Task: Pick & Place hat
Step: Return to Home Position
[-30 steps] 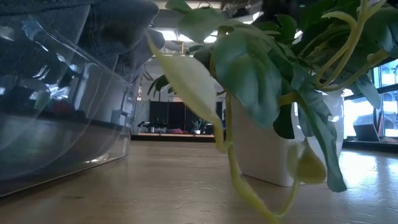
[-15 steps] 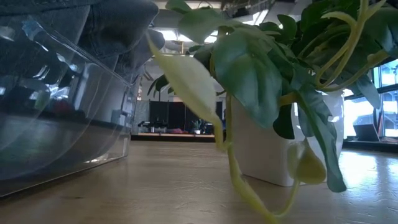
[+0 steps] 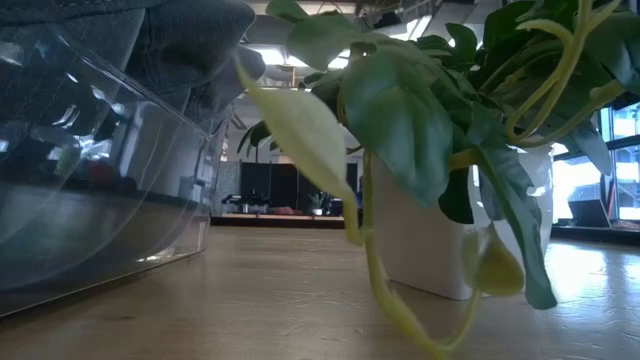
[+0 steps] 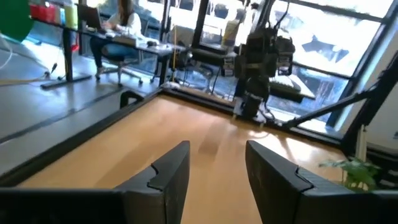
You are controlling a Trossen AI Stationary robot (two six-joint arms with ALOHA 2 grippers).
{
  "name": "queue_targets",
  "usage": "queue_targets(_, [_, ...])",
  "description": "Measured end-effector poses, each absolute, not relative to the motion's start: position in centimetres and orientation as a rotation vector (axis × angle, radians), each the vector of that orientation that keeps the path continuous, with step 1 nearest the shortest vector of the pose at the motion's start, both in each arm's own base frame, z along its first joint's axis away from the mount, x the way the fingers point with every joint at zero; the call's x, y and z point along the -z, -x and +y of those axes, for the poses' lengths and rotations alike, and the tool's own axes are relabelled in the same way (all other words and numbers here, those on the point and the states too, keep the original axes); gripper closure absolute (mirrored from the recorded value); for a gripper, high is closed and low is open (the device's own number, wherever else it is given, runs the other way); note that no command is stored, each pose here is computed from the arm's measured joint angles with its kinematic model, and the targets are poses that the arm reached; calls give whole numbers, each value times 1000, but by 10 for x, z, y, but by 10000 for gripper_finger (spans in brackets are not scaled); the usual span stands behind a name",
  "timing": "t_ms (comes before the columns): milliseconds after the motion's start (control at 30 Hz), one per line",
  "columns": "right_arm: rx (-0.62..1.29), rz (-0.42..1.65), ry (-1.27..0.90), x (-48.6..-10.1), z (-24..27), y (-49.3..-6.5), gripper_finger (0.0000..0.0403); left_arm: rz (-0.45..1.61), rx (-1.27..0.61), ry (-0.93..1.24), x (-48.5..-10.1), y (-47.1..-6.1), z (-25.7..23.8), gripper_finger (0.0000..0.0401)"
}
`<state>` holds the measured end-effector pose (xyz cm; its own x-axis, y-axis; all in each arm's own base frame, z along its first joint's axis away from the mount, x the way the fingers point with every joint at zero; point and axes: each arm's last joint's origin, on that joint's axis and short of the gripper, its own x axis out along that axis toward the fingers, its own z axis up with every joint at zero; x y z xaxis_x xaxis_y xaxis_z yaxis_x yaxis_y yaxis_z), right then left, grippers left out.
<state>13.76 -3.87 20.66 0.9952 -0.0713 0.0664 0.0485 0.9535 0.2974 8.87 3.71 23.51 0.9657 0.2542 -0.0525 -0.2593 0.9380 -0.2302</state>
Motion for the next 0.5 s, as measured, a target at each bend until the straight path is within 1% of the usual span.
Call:
queue_targets(267, [84,-153,-321,-196,-35,-122,231,-64,-293,220,-237,-76,37,249])
queue_targets(500, [78,-208,-315,-189,-32,-113,231,-70,-324,236,-234,-68,33,252])
